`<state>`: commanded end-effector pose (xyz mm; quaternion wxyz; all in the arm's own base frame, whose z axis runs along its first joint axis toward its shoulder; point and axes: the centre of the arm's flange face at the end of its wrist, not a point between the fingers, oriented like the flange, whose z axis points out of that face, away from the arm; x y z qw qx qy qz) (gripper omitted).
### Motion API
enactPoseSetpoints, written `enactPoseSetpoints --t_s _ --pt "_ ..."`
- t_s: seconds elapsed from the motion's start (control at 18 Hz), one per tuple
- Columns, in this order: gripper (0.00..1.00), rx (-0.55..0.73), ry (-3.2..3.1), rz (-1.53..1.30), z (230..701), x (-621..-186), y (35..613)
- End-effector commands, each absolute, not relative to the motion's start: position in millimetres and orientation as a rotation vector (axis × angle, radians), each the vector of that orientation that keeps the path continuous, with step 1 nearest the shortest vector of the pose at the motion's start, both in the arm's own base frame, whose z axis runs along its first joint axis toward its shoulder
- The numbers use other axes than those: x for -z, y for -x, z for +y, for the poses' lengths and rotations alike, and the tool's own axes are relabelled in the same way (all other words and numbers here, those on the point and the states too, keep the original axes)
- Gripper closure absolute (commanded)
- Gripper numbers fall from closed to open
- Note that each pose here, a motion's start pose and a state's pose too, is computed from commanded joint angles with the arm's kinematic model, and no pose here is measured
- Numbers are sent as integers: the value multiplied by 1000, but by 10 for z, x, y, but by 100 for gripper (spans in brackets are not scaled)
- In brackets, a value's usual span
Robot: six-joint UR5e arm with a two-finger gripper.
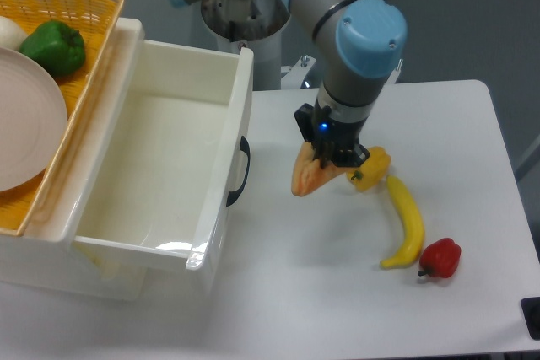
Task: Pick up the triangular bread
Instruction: 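Lift the held bread slice up off the table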
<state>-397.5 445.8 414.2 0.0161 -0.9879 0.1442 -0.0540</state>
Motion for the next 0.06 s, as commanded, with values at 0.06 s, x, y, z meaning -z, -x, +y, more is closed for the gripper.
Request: enactPoseSetpoints --t_s 0.06 --pt "98 174 3079 449 4444 -4108 3963"
